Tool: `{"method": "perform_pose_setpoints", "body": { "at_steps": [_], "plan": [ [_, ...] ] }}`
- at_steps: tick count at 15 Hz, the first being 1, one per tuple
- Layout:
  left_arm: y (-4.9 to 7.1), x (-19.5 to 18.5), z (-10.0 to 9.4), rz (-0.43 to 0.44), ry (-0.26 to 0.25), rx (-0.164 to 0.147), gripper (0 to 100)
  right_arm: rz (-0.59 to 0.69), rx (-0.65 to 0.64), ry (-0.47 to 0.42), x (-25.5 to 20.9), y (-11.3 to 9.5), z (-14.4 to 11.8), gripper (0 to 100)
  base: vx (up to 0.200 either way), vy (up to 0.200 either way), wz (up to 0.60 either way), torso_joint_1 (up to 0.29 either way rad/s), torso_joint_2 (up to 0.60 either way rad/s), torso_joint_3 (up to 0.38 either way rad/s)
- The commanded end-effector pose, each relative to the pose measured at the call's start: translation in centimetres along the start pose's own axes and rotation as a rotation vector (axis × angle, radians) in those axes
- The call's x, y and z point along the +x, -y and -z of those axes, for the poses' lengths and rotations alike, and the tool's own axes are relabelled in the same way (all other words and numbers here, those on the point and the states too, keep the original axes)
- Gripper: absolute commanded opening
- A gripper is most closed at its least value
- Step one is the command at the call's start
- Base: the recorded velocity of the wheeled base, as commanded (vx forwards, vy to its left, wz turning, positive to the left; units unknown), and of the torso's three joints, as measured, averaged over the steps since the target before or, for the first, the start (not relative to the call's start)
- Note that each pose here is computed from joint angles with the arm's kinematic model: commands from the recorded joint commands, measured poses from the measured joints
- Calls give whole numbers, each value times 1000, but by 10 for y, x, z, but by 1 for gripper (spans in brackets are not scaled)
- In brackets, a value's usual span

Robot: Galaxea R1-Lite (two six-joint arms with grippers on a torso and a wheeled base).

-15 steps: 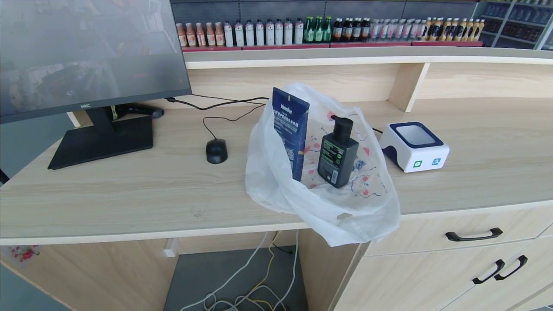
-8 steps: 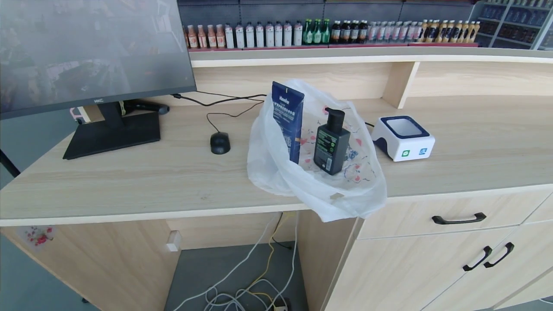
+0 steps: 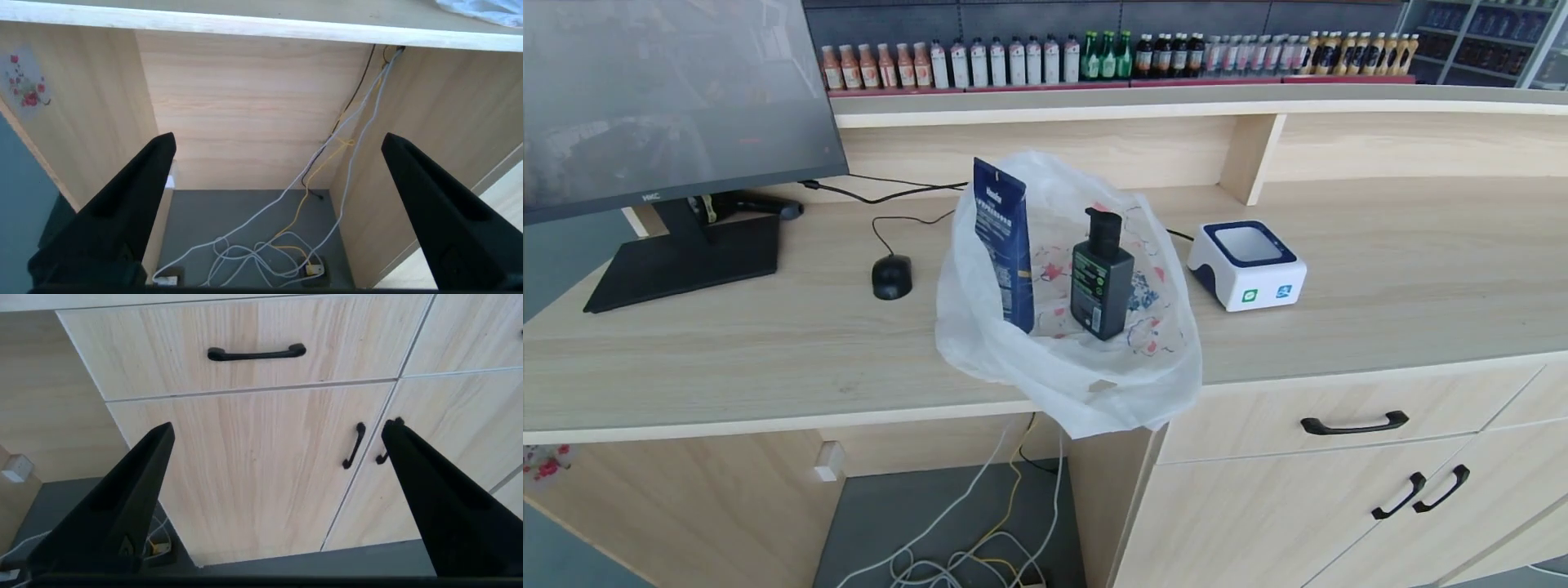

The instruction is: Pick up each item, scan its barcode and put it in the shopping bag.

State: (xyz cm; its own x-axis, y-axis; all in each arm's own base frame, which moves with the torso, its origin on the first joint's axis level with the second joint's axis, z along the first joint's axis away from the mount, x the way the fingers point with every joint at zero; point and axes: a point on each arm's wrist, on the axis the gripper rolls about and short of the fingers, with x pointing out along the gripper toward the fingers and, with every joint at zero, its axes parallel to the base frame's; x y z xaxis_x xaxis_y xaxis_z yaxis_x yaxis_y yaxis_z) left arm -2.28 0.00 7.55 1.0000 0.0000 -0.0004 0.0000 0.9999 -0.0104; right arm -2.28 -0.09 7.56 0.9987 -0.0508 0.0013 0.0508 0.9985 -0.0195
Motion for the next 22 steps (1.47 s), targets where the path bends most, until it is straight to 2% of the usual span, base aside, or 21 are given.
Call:
{"method": "perform_pose_setpoints", "body": {
  "at_steps": [1, 17, 22],
  "plan": [
    [0, 0, 0, 0, 0, -2, 100, 0, 0, 0, 0, 0, 0, 100, 0, -200, 0, 7, -2, 7],
    [0, 0, 0, 0, 0, -5, 100, 0, 4, 0, 0, 0, 0, 100, 0, -200, 0, 4, 1, 1],
    [0, 0, 0, 0, 0, 1, 100, -2, 1, 0, 0, 0, 0, 100, 0, 0, 0, 0, 0, 0]
  ]
}}
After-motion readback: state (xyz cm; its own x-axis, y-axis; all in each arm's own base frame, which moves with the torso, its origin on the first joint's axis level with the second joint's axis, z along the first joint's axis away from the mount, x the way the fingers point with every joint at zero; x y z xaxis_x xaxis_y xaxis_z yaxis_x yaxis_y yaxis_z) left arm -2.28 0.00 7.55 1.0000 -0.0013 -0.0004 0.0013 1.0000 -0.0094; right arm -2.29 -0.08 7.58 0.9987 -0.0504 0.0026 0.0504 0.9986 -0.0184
